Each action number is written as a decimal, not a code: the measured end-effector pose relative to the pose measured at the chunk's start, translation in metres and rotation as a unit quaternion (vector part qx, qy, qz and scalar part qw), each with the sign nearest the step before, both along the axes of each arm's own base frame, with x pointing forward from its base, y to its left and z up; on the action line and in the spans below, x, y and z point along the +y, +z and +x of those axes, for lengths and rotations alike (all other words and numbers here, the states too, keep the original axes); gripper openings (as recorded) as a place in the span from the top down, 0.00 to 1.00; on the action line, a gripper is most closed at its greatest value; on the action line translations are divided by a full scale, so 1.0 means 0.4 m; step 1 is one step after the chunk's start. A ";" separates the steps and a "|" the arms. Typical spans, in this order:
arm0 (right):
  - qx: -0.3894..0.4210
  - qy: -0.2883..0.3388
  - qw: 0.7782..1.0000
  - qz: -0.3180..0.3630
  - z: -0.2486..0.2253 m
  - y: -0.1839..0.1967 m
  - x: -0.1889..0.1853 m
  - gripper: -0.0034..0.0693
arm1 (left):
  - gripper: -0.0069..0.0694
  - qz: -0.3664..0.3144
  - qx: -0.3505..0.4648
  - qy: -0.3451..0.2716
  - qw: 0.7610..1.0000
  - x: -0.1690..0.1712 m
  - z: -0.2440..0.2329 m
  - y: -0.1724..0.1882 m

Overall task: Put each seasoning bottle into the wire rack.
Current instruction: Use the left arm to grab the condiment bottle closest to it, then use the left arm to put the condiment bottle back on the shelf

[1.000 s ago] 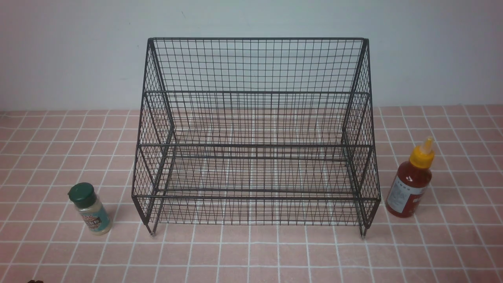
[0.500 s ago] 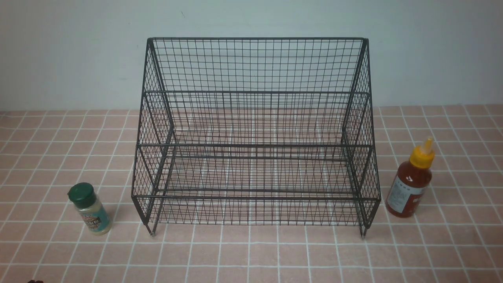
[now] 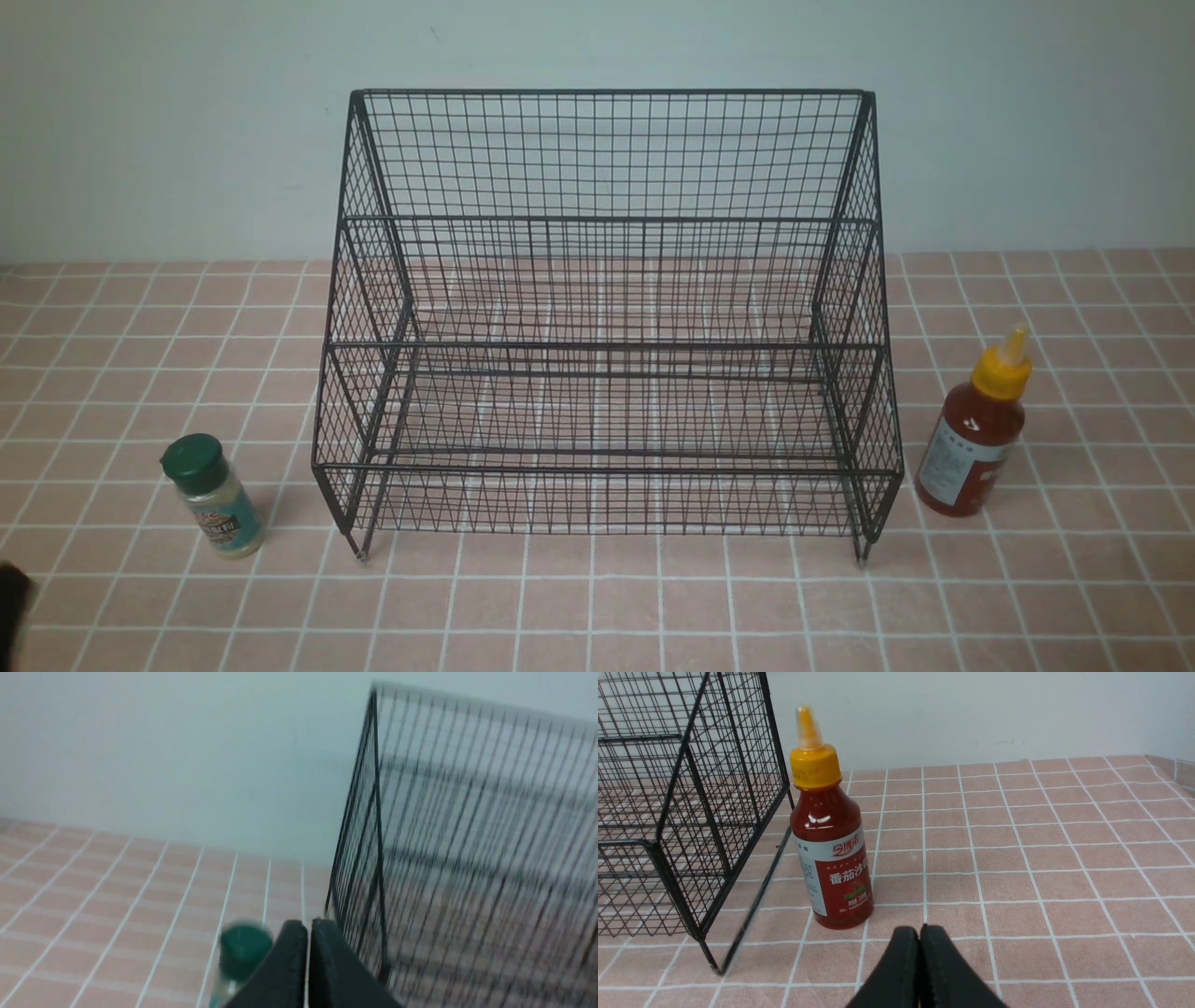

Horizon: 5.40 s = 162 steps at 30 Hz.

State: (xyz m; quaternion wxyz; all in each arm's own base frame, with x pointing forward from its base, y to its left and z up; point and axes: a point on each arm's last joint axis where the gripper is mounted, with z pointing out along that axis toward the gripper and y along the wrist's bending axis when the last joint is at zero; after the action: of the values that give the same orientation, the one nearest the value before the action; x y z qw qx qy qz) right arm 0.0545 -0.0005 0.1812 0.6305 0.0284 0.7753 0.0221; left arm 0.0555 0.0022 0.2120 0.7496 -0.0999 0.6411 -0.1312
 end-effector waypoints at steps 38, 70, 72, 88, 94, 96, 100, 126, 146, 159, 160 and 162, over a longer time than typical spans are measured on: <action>0.000 0.000 1.000 -0.002 0.000 0.000 0.000 0.97 | 0.24 0.060 0.167 0.021 0.984 -0.009 0.343 -0.121; 0.000 0.000 1.000 -0.002 0.000 0.000 0.000 0.97 | 0.23 0.089 0.195 0.043 0.976 -0.003 0.458 -0.189; 0.000 0.000 1.000 -0.002 0.000 0.000 0.000 0.97 | 0.23 0.090 0.199 0.040 0.975 -0.003 0.458 -0.192; 0.000 0.000 1.000 -0.002 0.000 0.000 0.000 0.97 | 0.46 0.101 0.252 0.015 0.962 -0.011 0.460 -0.265; 0.000 0.000 1.000 -0.002 0.000 0.000 0.000 0.97 | 0.49 0.109 0.230 0.005 0.967 -0.016 0.450 -0.234; 0.000 0.000 1.000 -0.002 0.000 0.000 0.000 0.97 | 0.49 0.124 0.186 0.007 0.975 -0.017 0.436 -0.178; 0.000 0.000 1.000 -0.002 0.000 0.000 0.000 0.97 | 0.49 0.126 0.149 0.014 0.981 -0.015 0.423 -0.122; 0.000 0.000 1.000 -0.001 0.000 0.000 0.000 0.97 | 0.49 0.112 0.150 -0.053 0.981 -0.053 0.222 0.267; 0.000 0.000 1.000 0.000 0.000 0.000 0.000 0.97 | 0.49 0.195 0.155 -0.236 0.939 -0.275 0.365 0.253; 0.000 0.000 1.000 0.000 0.000 0.000 0.000 0.97 | 0.49 0.205 0.188 -0.260 0.925 -0.338 0.463 0.131; 0.000 0.000 1.000 0.000 0.000 0.000 0.000 0.97 | 0.49 0.211 0.193 -0.262 0.922 -0.343 0.471 0.116; 0.000 0.000 1.000 0.000 0.000 0.000 0.000 0.97 | 0.49 0.221 0.201 -0.265 0.917 -0.350 0.482 0.094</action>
State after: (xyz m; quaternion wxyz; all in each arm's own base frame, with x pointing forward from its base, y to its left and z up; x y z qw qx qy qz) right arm 0.0545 -0.0005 0.1812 0.6305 0.0284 0.7753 0.0221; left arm 0.2483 -0.1376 0.2494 0.5453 0.2172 0.7941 -0.1574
